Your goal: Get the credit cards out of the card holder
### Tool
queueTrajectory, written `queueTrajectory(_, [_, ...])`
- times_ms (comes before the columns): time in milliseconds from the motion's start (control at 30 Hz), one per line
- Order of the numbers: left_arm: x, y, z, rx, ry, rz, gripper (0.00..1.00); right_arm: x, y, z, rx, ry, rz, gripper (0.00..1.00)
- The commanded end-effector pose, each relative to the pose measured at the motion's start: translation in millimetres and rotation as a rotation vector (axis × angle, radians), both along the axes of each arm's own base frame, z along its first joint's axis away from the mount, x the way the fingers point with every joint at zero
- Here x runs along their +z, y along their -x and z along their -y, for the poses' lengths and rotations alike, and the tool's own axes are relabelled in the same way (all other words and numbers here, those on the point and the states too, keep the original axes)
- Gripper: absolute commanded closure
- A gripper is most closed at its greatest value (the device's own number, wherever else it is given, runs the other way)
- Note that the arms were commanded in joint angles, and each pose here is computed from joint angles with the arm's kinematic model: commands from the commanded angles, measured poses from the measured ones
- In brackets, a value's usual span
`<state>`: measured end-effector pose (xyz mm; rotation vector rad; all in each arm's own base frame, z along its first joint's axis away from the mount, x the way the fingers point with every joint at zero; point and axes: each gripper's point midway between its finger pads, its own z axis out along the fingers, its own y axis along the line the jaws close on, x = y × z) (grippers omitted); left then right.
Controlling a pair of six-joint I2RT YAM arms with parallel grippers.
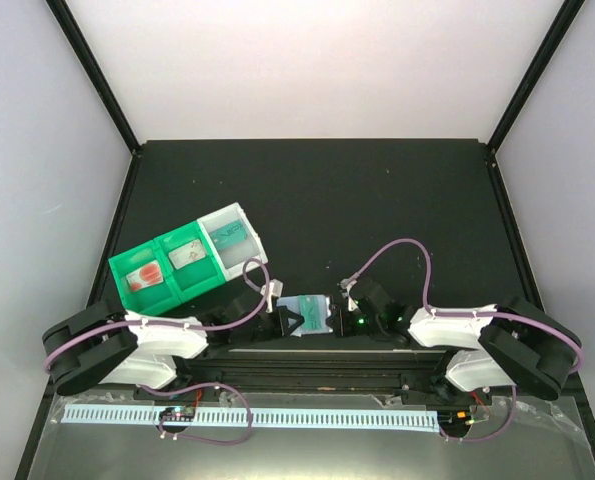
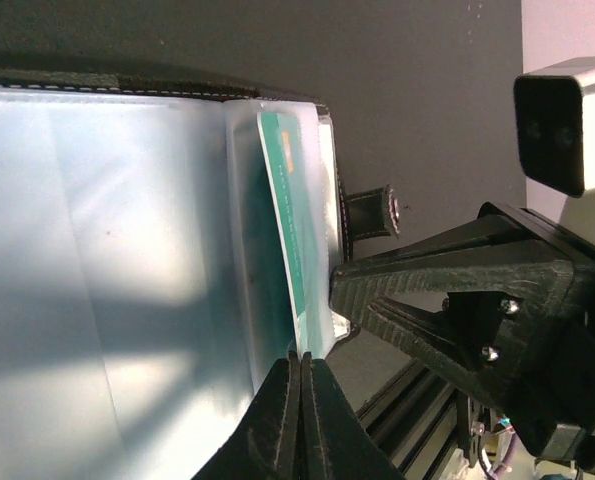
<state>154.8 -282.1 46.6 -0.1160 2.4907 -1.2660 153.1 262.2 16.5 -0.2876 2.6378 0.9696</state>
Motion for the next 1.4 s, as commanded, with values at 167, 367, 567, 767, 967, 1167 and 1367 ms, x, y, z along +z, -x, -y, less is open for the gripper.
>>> queueTrajectory(167, [9,-9,-13,0.065,-0.02,0.066,0.98,-30,18,19,0.007,0.111,-0.076,0.99])
queueTrajectory(367, [10,-10,-22,0.09,-0.031,0.076,0.99,-25,16,19,-0.001,0.111,-0.063,0.99])
queueTrajectory(567, [14,-10,-30,0.114,-0.04,0.093,0.98,-20,14,18,0.0,0.105,-0.054,0.99])
queueTrajectory(767, [19,-11,-40,0.144,-0.043,0.114,0.98,-4,11,12,0.001,0.065,-0.036,0.96])
queueTrajectory(967, [34,-11,-43,0.157,0.018,0.141,0.98,22,12,2,0.02,-0.028,-0.005,0.93])
queueTrajectory(1167, [63,-6,-34,0.119,0.126,0.171,0.98,74,17,-13,0.049,-0.237,0.036,0.91])
queueTrajectory(1367, [93,4,-26,0.057,0.232,0.197,0.98,122,17,-12,0.023,-0.376,0.095,0.78])
